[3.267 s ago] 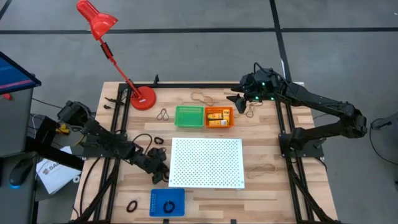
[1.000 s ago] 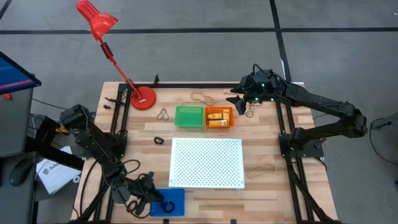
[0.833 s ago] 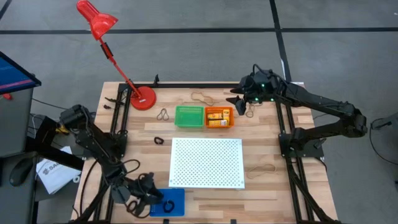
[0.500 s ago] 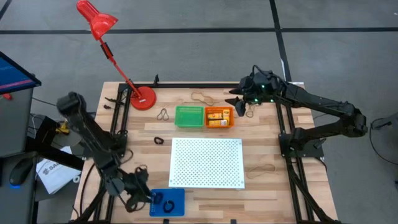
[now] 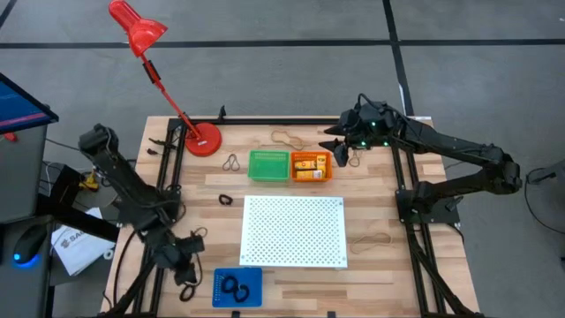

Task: Pick & Place Office Desk Supplies
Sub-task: Put the black spring keychain into the blue bin

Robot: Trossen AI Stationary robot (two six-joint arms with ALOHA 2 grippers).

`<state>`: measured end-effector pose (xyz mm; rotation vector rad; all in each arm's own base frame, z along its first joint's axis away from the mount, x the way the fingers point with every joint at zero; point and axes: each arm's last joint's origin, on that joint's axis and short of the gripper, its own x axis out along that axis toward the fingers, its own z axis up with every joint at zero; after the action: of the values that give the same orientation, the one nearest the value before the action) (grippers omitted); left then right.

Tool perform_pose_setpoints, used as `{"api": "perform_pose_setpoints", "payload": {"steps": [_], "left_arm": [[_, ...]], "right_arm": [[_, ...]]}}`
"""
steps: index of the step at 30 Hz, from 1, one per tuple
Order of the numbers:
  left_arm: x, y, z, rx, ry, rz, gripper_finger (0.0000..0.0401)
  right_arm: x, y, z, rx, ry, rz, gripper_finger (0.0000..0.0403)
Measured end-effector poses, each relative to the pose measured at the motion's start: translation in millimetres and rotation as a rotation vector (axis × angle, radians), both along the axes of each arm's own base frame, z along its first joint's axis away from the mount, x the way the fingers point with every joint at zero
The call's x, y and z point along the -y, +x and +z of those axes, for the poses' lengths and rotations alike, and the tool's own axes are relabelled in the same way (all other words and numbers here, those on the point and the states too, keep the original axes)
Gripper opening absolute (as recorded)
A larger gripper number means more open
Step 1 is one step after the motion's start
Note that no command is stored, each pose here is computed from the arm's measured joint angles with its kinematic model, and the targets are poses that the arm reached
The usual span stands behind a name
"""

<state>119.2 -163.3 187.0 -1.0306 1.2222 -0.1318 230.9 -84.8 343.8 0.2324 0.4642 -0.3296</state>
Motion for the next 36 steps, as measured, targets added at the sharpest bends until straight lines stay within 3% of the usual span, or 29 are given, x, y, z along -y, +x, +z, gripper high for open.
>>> {"api": "perform_pose_setpoints", "payload": {"steps": [6,12,17,29,36], "left_arm": [[0,20,-22,-0.187,-0.045,-0.088,0.0097],[5,34,-37,-0.207,-0.085,-0.183,0.0104],[5,35,-44,-0.185,-0.04,-0.236,0.0104],[-7,27,-58,-0.187,0.114,-0.215,0.0104],[-9,24,-64,-0.187,0.095,-0.198,0.0104]], "right_arm": [[0,1,2,0.017,-0.014,0.004,0.024],[0,1,2,0.013,-0.027,0.011,0.024],[0,1,1,0.009,-0.028,0.012,0.024],[-1,1,1,0.012,-0.014,0.01,0.024],[-1,0,0,-0.003,-0.001,0.007,0.024]]}}
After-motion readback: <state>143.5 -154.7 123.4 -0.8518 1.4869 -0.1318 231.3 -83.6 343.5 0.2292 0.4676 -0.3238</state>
